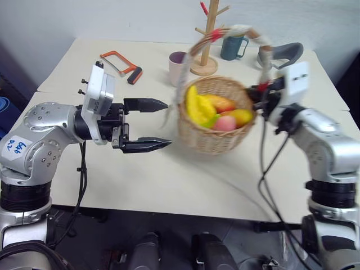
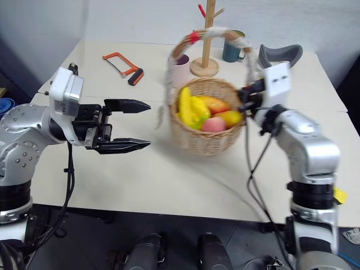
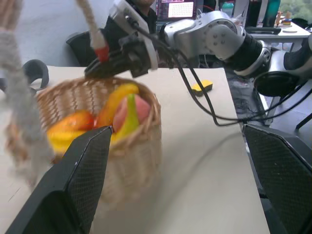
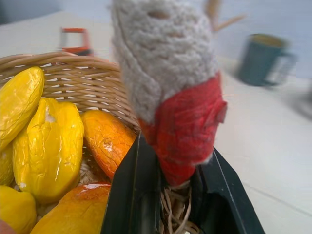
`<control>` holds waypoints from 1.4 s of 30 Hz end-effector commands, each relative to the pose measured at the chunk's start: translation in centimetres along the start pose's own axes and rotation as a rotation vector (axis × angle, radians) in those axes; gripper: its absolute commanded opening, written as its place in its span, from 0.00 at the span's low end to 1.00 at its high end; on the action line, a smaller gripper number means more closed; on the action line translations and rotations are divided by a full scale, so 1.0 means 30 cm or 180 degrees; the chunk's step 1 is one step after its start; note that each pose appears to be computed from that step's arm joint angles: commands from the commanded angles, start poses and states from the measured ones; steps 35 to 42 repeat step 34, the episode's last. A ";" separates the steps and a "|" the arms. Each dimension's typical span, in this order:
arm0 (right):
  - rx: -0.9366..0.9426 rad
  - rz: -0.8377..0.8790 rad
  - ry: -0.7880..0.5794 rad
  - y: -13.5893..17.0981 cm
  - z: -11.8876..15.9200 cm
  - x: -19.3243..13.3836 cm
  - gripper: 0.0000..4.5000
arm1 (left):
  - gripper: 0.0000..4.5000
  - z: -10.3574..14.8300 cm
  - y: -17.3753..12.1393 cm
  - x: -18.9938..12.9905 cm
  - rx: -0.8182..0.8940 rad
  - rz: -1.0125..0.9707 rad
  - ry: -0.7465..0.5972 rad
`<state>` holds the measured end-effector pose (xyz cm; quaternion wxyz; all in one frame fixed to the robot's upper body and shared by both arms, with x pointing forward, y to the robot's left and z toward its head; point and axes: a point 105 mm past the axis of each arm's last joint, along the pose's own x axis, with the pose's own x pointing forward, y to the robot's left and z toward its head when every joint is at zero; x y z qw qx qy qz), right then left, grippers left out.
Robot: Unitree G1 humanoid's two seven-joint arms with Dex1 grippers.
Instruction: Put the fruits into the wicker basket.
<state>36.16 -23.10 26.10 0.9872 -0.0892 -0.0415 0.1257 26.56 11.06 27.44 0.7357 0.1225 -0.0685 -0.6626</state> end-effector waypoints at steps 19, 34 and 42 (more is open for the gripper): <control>-0.0205 -0.0586 0.0307 -0.296 -0.129 -0.317 0.99 | 1.00 0.047 0.022 0.076 0.0162 -0.0209 -0.0298; 0.0254 0.0528 0.0951 -0.381 0.017 -0.714 0.99 | 1.00 0.005 0.091 0.028 0.0187 -0.0160 -0.0144; 0.0254 0.0528 0.0951 -0.381 0.017 -0.714 0.99 | 1.00 0.005 0.091 0.028 0.0187 -0.0160 -0.0144</control>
